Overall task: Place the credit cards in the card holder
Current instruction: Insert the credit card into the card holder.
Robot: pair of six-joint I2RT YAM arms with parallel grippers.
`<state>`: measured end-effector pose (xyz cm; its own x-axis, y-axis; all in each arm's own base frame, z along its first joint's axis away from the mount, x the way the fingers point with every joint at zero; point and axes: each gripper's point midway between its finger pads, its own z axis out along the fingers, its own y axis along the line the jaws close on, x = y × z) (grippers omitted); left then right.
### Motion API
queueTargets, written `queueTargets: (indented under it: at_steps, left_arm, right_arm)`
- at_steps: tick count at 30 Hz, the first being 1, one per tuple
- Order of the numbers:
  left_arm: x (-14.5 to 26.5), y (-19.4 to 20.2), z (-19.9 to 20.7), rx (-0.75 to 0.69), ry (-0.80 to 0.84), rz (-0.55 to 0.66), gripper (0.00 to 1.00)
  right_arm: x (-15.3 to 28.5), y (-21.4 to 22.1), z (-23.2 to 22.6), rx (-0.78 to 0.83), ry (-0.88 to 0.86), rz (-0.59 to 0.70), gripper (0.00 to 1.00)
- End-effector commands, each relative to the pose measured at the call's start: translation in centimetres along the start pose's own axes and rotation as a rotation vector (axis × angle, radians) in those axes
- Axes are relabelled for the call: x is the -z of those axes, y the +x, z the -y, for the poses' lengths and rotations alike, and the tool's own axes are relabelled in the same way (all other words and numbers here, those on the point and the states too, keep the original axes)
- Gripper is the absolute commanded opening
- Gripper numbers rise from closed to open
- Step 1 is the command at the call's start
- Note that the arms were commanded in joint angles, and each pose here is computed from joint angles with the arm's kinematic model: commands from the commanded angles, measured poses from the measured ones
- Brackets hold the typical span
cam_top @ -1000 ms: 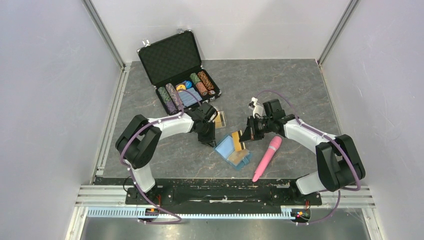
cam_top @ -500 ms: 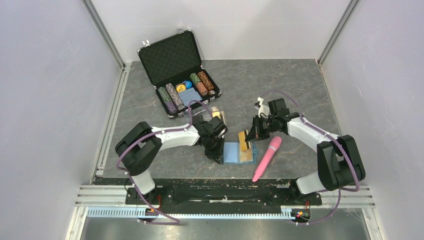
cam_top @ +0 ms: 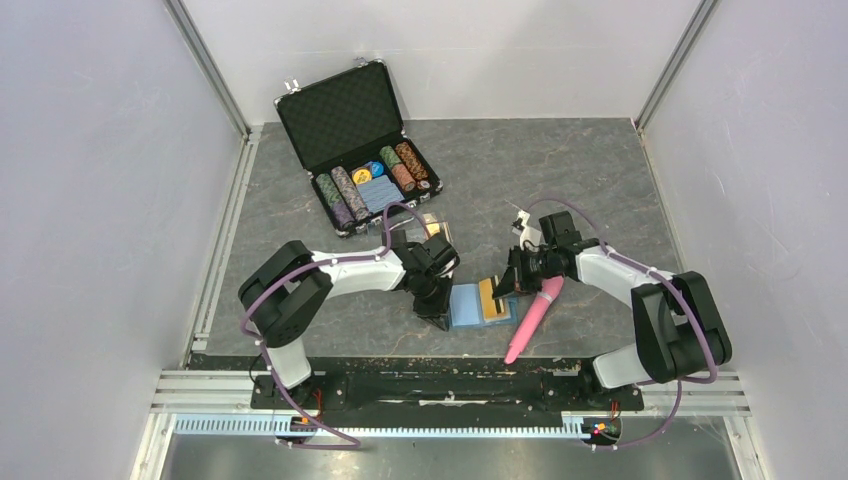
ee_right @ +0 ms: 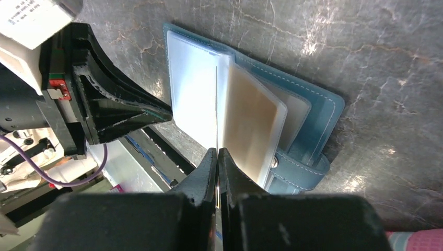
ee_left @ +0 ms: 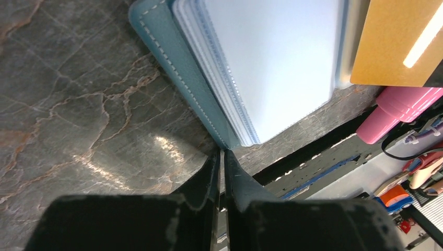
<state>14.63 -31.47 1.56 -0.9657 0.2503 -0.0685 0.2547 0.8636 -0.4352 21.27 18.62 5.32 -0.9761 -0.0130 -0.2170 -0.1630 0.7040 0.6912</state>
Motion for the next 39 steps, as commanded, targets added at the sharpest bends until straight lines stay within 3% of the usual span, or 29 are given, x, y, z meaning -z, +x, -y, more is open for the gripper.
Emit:
queueTargets:
  at_steps: [1,7,39]
  left_arm:
    - [0.9,-0.6,-0.4,0.057,-0.024,0.031,0.08]
    - [0.4,-0.8,-1.7,0.106,-0.041,0.036,0.02]
    - [-1.6,-1.5,-1.4,0.081,-0.042,-0.027,0.02]
  right_arm:
    - [-0.6,0.0,-0.3,0.007,-0.054,0.018,0.0]
    - [-1.5,0.8,0.4,-0.019,-0.068,0.012,0.0]
    - [-5.4,1.6,-0.5,-0.012,-0.149,-0.03,0.0]
